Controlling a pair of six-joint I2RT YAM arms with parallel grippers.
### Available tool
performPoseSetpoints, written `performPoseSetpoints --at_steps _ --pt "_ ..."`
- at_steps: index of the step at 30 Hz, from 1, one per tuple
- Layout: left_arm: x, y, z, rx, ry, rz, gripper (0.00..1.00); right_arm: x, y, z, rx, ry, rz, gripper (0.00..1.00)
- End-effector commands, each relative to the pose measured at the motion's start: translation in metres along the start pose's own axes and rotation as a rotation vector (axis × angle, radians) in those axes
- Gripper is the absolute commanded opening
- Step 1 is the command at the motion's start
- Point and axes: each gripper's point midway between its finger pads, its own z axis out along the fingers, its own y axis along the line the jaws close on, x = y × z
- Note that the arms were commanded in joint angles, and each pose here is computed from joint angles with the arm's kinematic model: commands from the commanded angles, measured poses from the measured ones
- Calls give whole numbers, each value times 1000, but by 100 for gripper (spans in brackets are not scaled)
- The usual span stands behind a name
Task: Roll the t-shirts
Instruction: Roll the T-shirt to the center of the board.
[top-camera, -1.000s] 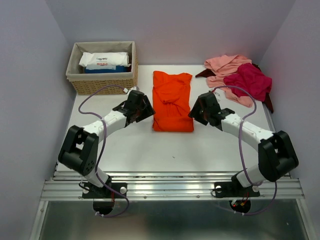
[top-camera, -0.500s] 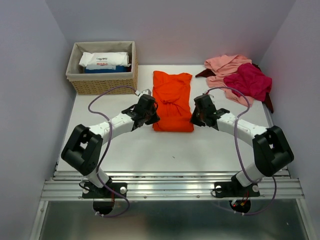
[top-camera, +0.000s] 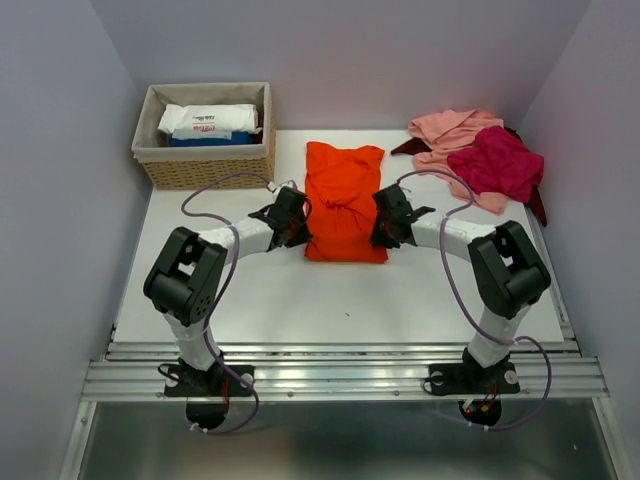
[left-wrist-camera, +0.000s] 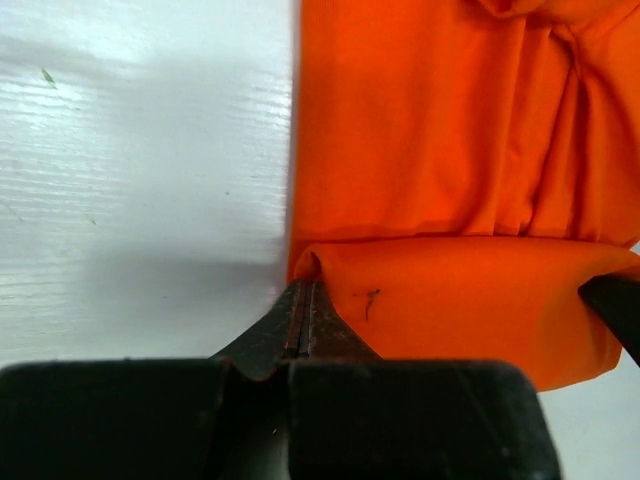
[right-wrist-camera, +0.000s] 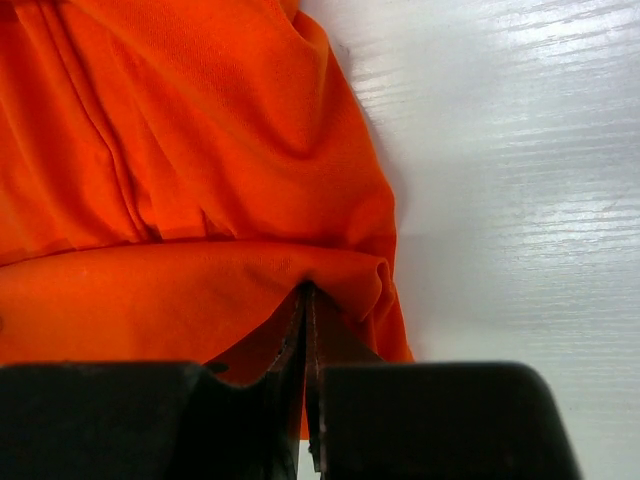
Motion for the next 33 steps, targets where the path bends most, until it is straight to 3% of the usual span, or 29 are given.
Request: performPoseSetpoints --at_steps 1,7,11,12,13,16,22,33 --pt "-31 -12 -23 48 -110 40 0 -25 8 -20 -33 -81 1 6" --pt "-47 -21 -63 101 -184 52 0 -35 6 -57 -72 -144 29 11" --pt "-40 -14 -80 105 -182 -5 30 -36 -9 -68 -77 -153 69 35" --pt "-30 -9 -78 110 -163 -11 43 -28 -13 -69 -76 -140 70 38" --pt "-24 -14 -82 147 -141 -15 45 -26 -15 -69 -84 -128 75 46" --pt "1 -13 -76 204 -81 -25 56 -9 -18 -64 -97 -72 67 52" --pt "30 -3 -61 202 -13 -18 57 15 -20 -54 -122 3 59 52" --pt "33 -7 -49 223 -14 -20 52 23 -16 -35 -128 42 54 41"
